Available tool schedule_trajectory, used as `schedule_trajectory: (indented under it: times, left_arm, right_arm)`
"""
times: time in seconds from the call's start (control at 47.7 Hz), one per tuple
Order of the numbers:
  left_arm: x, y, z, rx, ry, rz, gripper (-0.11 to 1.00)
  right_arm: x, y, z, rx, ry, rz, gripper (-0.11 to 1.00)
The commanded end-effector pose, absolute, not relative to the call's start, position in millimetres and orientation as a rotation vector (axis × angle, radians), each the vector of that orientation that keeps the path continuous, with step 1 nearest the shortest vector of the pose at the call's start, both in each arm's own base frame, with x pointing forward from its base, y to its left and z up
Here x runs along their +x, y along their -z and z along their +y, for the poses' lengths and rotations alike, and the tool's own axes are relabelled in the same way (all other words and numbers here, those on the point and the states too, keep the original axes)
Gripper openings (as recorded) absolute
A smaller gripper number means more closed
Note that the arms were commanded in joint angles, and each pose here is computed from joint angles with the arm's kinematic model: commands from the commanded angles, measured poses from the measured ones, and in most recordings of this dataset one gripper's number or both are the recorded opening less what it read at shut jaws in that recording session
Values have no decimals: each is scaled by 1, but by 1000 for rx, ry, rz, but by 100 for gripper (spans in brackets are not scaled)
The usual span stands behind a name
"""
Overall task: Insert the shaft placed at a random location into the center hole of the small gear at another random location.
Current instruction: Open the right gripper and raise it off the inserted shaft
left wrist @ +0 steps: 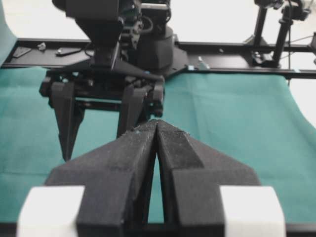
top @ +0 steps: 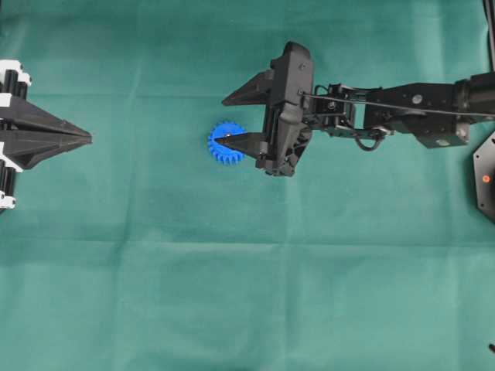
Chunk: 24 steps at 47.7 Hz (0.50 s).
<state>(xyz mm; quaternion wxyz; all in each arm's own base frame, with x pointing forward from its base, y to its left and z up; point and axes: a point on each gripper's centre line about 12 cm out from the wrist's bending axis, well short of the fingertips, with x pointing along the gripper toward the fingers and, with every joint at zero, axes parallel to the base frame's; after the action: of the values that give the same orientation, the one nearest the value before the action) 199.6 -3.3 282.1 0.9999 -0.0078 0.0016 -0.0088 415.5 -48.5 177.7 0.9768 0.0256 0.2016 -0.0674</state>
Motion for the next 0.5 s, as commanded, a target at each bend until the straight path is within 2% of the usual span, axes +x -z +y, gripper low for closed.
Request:
schedule_trajectory:
  times: [0.0,0.23,0.482]
  left_arm:
    - [201,-287,-4,-11,22,-11,0]
    - [201,-287,-4,-13,22,-9,0]
    - [201,-287,-4,-14,22,-9,0]
  right_arm:
    - [416,-195,-48,36,133,364,79]
    - [406,-194,-47,36,131,372,79]
    - [370,-201,-42,39,130,366,79]
